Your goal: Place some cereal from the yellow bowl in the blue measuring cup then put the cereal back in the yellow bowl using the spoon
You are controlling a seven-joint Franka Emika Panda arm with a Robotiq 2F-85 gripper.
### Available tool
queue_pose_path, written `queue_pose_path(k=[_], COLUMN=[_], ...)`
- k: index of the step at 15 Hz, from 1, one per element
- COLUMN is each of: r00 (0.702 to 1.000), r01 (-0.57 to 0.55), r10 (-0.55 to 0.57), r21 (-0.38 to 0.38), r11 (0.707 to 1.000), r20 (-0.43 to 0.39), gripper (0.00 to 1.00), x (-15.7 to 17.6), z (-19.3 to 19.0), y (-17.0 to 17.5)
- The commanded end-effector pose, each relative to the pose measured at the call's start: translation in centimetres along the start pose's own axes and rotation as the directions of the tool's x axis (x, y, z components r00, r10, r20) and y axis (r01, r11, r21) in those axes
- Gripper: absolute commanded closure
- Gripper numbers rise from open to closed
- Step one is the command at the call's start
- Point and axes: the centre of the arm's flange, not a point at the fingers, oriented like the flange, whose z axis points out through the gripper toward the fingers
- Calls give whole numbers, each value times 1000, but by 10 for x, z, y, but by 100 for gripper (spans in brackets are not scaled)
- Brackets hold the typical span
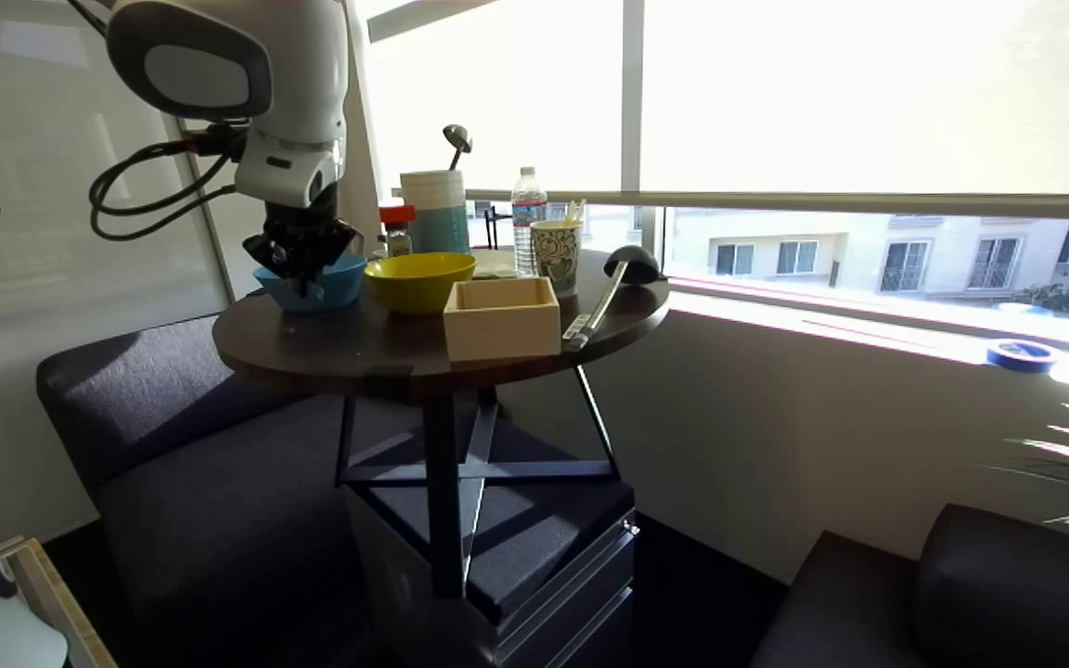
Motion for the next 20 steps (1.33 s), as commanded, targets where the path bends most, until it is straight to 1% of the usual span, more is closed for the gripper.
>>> queue_pose_path(k=[1, 7, 13, 16, 20], r00=[1000, 999, 997, 994, 986], r01=[5, 10, 3, 22, 62], r10=[-5, -11, -5, -22, -54], r21=[-14, -15, -20, -2, 44], r11=[1000, 1000, 1000, 1000, 997], r20=[-18, -53, -80, -109, -159], gripper=[98, 98, 98, 98, 98], x=[-10, -14, -3, 3, 8], z=[-29, -54, -61, -61, -60], y=[-14, -49, -94, -117, -143])
